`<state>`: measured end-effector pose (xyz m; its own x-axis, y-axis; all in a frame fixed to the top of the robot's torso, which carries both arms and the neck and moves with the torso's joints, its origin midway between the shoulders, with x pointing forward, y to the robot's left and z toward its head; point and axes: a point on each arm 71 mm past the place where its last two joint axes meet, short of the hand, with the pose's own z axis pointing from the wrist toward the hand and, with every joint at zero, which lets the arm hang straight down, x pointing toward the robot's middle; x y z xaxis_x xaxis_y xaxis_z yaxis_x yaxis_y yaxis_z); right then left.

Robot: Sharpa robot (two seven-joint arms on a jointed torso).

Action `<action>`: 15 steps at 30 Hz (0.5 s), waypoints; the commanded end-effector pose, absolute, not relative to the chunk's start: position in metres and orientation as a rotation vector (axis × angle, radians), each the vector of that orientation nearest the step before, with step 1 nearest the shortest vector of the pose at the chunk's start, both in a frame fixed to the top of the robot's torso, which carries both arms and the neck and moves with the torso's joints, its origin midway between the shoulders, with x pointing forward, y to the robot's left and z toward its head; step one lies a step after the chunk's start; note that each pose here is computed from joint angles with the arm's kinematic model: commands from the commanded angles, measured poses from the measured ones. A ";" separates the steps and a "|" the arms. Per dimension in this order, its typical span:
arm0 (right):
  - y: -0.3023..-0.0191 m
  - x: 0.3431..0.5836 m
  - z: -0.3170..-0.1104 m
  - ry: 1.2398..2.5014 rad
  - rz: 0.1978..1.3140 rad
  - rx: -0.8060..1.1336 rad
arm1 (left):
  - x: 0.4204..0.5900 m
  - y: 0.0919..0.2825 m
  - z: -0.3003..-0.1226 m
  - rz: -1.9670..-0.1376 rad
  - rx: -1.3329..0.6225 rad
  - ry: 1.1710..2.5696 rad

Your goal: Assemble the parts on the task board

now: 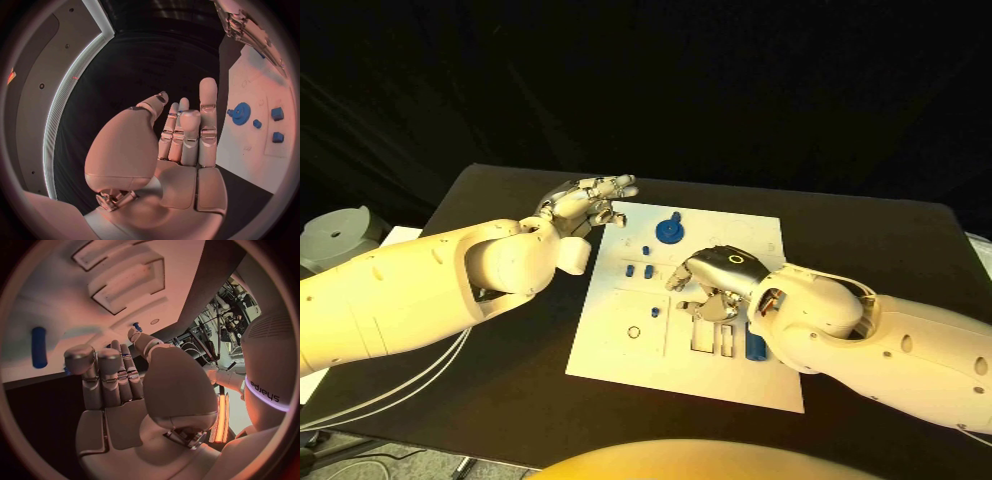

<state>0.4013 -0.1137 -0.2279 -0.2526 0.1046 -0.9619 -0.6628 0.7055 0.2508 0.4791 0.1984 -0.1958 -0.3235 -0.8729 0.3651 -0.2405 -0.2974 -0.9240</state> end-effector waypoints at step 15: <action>-0.190 0.422 -0.196 1.717 0.484 -0.371 | 0.478 0.196 -0.194 -1.691 -1.400 1.456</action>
<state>0.4211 -0.1873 -0.1928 -0.1784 0.0707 -0.9814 -0.5248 0.8369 0.1557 0.4789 0.1988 -0.1958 -0.3240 -0.8730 0.3646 -0.2412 -0.2964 -0.9241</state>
